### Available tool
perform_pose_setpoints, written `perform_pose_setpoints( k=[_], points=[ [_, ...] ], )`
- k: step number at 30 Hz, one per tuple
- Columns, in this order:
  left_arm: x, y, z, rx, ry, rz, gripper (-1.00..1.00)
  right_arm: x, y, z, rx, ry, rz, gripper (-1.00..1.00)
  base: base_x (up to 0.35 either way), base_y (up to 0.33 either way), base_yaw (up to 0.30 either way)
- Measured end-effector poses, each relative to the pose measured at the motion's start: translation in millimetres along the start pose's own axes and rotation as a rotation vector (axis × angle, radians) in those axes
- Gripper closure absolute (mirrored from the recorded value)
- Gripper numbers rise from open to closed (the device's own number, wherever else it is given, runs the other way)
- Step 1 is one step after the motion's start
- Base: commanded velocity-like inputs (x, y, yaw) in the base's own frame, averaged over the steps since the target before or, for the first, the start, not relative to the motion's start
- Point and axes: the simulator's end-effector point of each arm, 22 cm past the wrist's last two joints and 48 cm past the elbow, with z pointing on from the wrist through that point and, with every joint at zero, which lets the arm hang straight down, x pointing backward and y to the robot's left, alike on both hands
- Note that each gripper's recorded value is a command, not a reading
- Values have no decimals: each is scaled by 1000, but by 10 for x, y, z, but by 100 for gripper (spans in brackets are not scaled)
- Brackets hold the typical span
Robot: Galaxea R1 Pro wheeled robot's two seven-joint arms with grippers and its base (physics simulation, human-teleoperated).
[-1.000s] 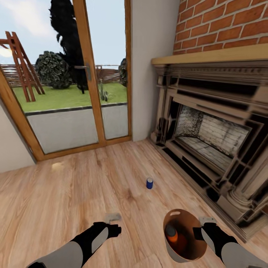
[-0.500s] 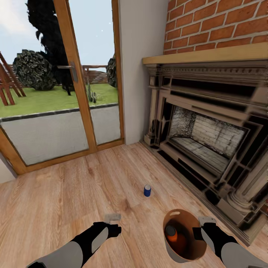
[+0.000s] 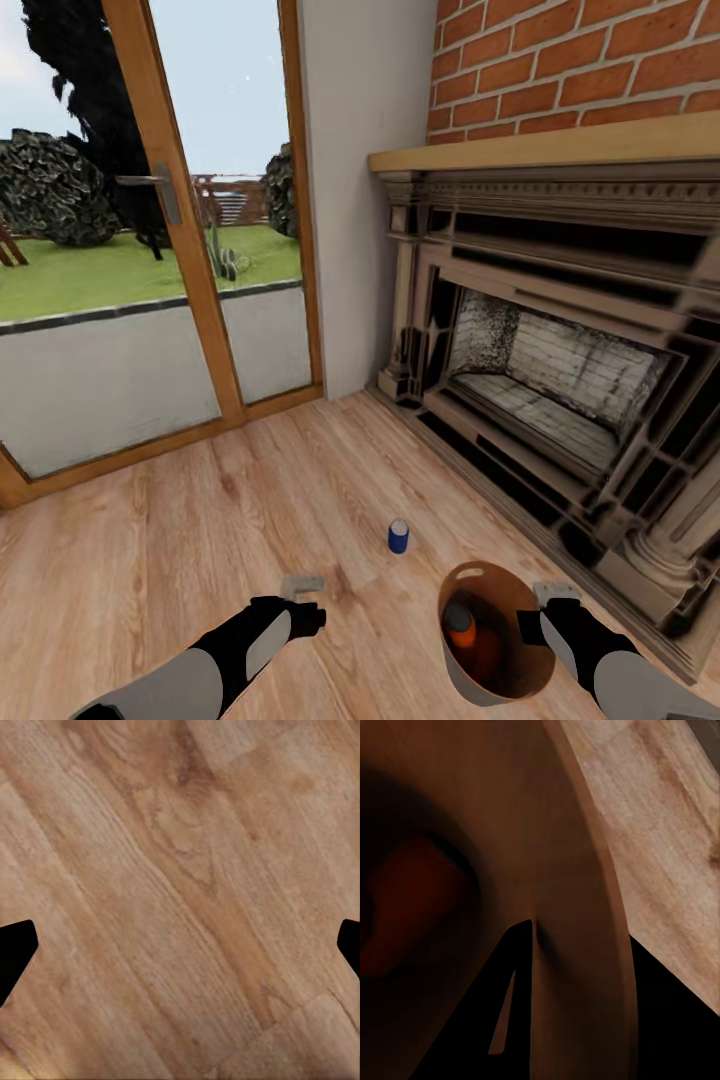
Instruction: Put the three can of soda from the living room inside the tash can in the kitchen.
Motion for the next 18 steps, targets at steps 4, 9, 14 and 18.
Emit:
perform_pose_setpoints(
  k=[4,9,14,18],
  points=[
    [0,0,0,0,0,0,-100,0,0,0,1,0,-2,100,301,196,-216],
    [0,0,0,0,0,0,-100,0,40,-2,-4,0,-3,100,295,203,-194],
    [0,-2,0,1,0,0,-100,-1,81,-5,-10,-1,-4,100,293,206,-67],
    [-1,-37,-1,17,-1,0,-100,-1,92,-6,-10,-1,-6,100,288,211,-186]
  ],
)
